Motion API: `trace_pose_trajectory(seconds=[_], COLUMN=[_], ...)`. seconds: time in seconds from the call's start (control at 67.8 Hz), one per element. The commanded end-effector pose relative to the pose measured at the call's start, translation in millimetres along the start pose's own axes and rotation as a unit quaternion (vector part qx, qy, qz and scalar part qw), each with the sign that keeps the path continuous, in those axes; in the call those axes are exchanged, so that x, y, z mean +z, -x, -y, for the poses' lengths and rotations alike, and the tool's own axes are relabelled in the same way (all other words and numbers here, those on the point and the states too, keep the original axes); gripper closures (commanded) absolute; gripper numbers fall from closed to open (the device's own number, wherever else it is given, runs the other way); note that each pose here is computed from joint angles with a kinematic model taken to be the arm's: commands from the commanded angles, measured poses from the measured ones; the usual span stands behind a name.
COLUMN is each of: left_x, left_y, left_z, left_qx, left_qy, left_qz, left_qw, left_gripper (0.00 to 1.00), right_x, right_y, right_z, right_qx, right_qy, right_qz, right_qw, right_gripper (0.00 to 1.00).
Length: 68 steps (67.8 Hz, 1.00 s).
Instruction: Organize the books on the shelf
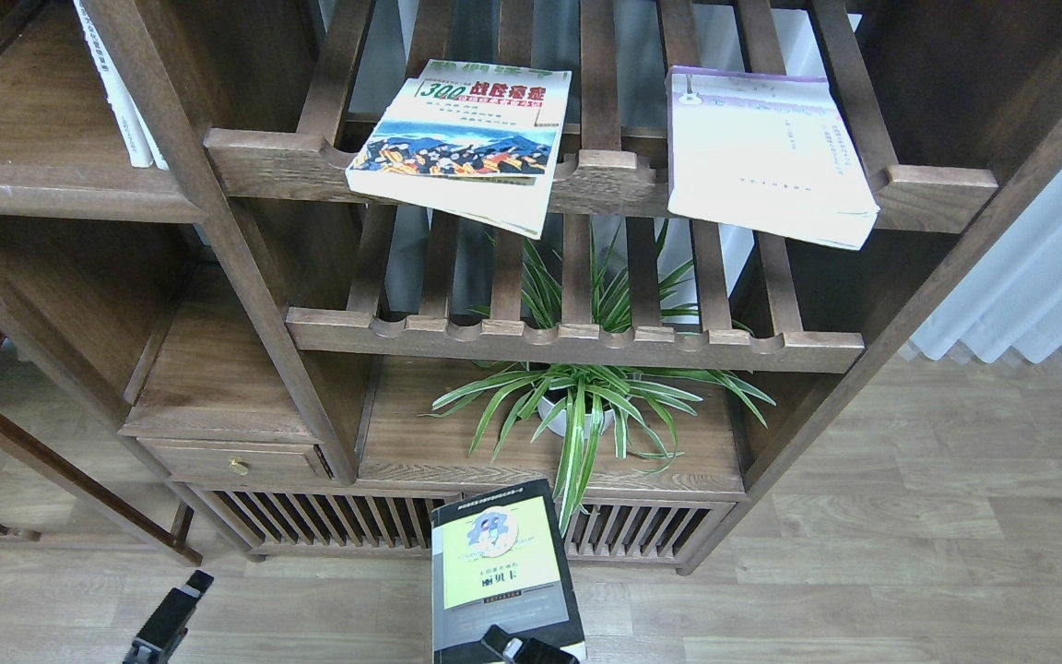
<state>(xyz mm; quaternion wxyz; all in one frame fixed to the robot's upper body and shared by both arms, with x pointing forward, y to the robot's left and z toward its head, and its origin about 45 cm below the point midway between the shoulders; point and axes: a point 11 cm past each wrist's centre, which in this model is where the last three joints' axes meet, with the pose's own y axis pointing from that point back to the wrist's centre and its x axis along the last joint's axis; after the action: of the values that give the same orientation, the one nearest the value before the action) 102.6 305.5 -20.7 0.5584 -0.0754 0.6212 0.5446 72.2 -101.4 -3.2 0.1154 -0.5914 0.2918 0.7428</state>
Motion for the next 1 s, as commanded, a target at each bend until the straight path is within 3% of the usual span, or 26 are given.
trace_pose_trajectory(seconds=[0.0,0.722,0.811,0.914,0.988], left_x=[-18.7,-84.7,-90.1,-85.9,-85.4], left_y=[6.8,51.1,56.0,56.8,56.7], left_z=[4.1,38.2,41.6,45.8,46.2], left_qx=[-0.011,-0.071,-0.077,-0.077,-0.077], left_qy=[-0.039,-0.087,-0.089,-0.080,-0.080], left_qz=[-0.004,-0.053,-0.058,-0.057,-0.056], left_qw=[0.999,0.992,0.991,0.992,0.992], left_gripper=[0.00,0.03,0.08,0.30,0.39], right_x=[3.4,28.5,32.2,32.4,32.0], right_y=[-0.7,-6.6,-6.7,-7.1,-7.0], right_z=[0.8,-2.1,-1.8,-2.0,-1.9], right_qx=[0.002,0.016,0.016,0.016,0.016], right_qy=[0.023,0.082,0.088,0.088,0.086], right_qz=[-0.003,-0.032,-0.031,-0.030,-0.029], right_qw=[1.000,0.996,0.996,0.996,0.996], right_gripper=[0.90,0.90,0.90,0.90,0.90])
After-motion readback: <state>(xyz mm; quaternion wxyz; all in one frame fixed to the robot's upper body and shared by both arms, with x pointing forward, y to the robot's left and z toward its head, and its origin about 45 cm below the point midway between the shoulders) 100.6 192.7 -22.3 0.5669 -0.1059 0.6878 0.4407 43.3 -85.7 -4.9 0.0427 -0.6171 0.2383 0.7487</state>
